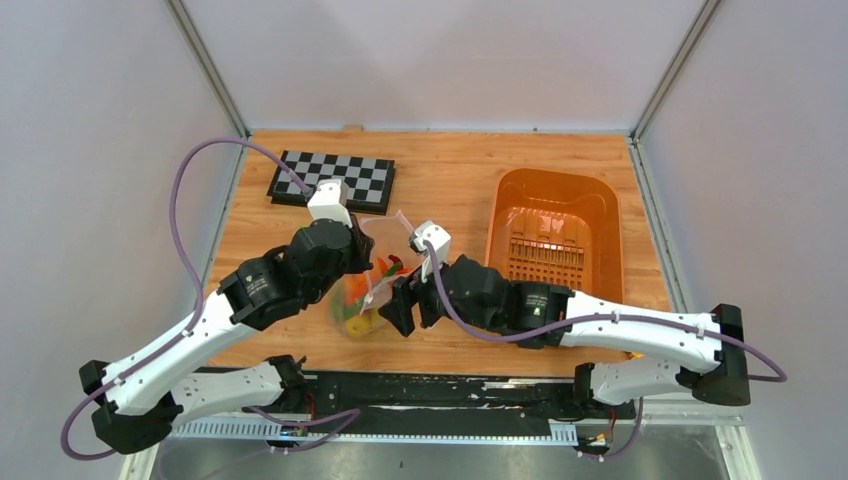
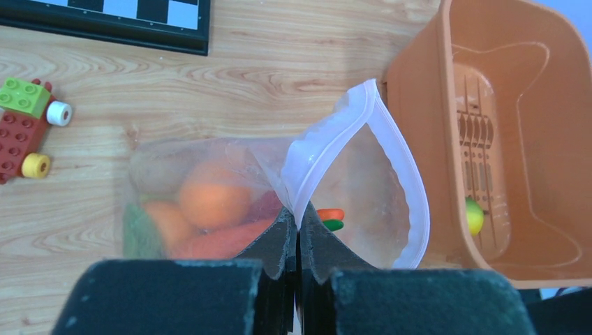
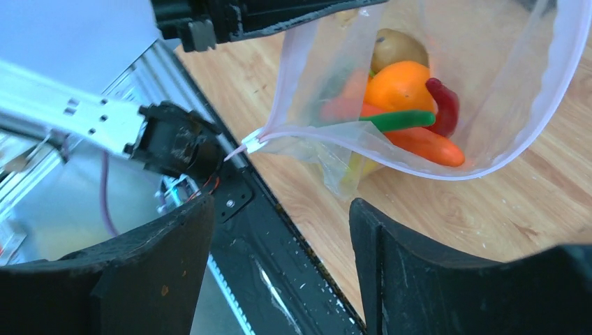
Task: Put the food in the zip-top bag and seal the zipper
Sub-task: Adjust the zipper food storage bag at the center of the board.
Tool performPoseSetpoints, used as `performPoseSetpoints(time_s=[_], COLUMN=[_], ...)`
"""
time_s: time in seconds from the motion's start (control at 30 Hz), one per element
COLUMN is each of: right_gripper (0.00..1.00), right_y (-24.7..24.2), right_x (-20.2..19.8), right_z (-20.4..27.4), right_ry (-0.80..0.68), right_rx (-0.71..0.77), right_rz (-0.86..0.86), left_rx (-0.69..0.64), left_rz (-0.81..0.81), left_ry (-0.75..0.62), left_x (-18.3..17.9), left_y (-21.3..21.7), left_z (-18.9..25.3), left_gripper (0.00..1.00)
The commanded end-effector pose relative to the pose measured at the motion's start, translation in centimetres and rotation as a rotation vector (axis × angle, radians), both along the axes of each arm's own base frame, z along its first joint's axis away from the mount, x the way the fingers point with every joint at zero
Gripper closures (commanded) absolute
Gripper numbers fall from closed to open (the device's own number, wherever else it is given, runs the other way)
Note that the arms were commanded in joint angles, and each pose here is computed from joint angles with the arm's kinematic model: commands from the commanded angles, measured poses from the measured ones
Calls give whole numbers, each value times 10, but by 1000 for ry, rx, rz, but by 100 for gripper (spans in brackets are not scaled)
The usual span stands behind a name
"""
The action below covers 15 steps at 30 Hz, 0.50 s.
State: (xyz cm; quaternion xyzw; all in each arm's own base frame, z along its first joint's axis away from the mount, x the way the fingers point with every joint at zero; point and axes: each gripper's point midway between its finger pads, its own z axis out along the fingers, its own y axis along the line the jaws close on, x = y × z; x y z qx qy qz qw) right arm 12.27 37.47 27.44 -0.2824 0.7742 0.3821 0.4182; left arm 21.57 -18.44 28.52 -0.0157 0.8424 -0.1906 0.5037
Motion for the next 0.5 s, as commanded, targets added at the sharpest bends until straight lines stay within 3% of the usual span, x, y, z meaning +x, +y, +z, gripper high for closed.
performPoseSetpoints(time_s=[0.0,0.2,0.47], right_gripper=[30,32,39], right_y=[-2,17,26], right_x=[21,14,8], right_z=[26,31,3], right_ry=[-41,-93,-34], right_rx=[93,118,75], right_rz=[-250,-347,-504], left_rx=[-150,-226,-251], left_rz=[67,50,7], left_ry=[-47,-11,-13], left_x=[10,8,7], left_y=[-6,-21,-31], left_z=[38,30,30], left_gripper=[97,98,97])
